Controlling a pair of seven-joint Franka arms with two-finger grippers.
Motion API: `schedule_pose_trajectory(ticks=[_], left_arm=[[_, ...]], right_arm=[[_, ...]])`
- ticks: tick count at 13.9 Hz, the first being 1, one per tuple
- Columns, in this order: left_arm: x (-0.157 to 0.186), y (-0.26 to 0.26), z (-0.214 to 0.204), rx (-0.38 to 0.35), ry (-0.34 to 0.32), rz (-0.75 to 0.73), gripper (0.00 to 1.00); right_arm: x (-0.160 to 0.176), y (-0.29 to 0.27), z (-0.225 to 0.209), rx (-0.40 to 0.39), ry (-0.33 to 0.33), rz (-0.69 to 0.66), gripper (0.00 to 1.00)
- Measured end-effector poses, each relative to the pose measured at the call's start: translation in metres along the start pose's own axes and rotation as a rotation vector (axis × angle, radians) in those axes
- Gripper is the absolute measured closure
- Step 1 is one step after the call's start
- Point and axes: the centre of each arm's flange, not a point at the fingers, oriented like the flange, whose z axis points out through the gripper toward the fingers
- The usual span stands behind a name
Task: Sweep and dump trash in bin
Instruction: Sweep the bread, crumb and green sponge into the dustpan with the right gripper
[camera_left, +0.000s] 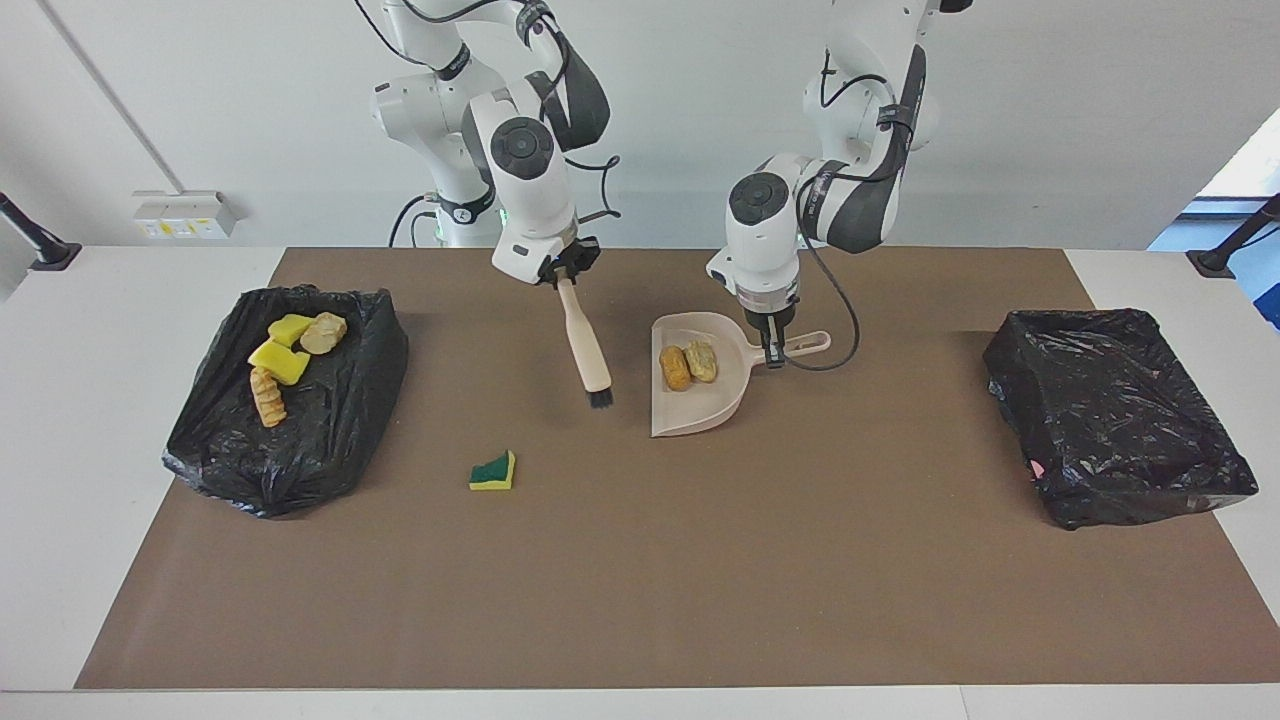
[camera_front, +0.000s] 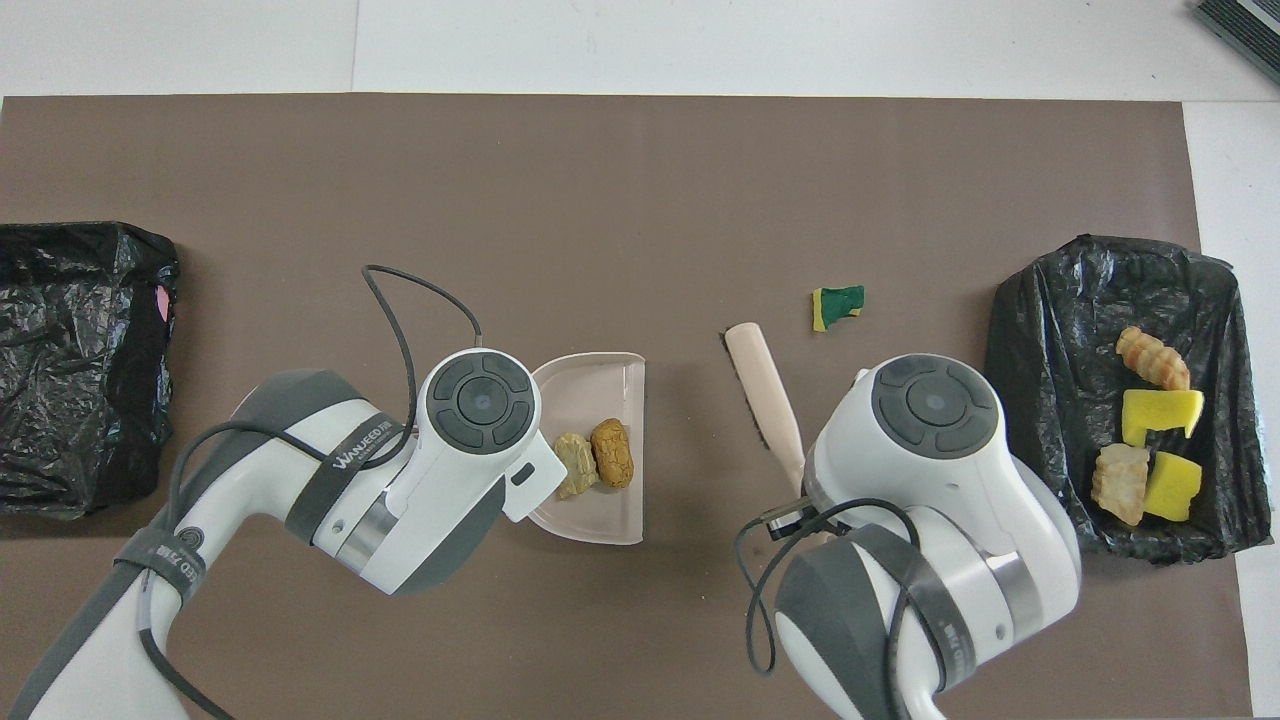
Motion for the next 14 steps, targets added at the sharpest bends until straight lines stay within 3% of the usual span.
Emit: schedule_pose_trajectory(ticks=[3, 6, 8, 11, 14], left_arm=[[0.0, 0.0, 0.0, 0.0, 0.0, 0.0, 0.68], [0.0, 0.0, 0.0, 0.0, 0.0, 0.0, 0.68], [0.0, 0.0, 0.0, 0.0, 0.0, 0.0, 0.68], [0.0, 0.0, 0.0, -0.001, 0.0, -0.001, 0.68], [-0.001, 0.0, 0.0, -0.001, 0.0, -0.002, 0.68]], right_arm=[[0.035, 0.075, 0.005, -0.231, -0.01, -0.06, 0.74], [0.074, 0.117, 0.01, -0.344, -0.002, -0.07, 0.74], [0.093, 0.129, 0.028, -0.341, 0.002, -0.071, 0.74], [0.1, 0.137, 0.059, -0.301, -0.044, -0.065, 0.74], [0.093, 0.094, 0.074, -0.135, -0.119, -0.067, 0.74]])
